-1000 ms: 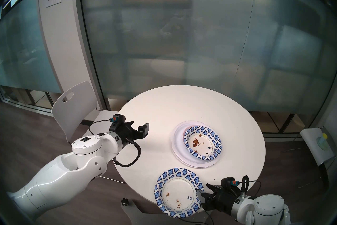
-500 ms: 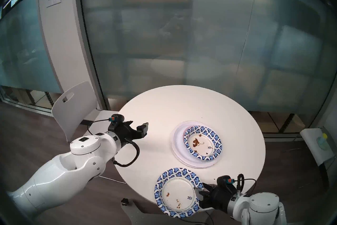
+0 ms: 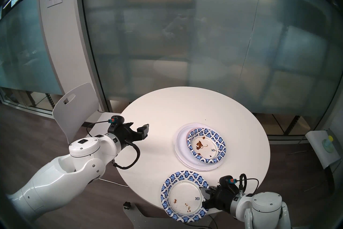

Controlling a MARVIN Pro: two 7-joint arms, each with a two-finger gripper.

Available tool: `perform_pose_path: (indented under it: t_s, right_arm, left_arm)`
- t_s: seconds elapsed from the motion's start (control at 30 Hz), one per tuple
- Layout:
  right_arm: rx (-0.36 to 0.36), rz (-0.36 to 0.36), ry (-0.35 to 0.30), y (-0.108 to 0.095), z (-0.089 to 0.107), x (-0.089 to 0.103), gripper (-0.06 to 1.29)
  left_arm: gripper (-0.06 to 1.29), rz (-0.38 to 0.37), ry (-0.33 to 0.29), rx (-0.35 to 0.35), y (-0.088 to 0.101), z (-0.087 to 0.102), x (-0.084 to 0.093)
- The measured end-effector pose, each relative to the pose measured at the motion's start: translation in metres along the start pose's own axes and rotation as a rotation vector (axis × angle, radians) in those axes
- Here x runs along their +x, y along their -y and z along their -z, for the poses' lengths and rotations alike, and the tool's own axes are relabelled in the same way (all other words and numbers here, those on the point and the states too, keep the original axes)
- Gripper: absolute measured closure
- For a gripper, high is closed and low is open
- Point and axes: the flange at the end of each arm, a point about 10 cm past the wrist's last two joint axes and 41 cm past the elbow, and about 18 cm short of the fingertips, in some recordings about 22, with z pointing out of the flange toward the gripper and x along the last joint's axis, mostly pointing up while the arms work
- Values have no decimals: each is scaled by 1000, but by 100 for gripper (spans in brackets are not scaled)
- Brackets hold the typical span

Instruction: Stack the plates into one stack

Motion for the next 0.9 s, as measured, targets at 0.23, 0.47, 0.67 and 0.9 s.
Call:
perform_pose_path:
  t_s: [0.23, 0.47, 0.67, 0.9]
  right_arm:
    - [12, 4, -21, 0, -1, 8, 108]
    - [26, -9, -49, -1, 1, 21, 117]
    - [2, -18, -93, -12, 9, 38, 117]
    - [-21, -36, -166, -26, 24, 62, 120]
  left_arm:
    - [2, 1, 0, 1, 0, 0, 0]
    - [2, 2, -2, 6, 1, 0, 1]
    - [2, 5, -4, 10, 1, 0, 2]
    - [2, 8, -9, 13, 1, 1, 4]
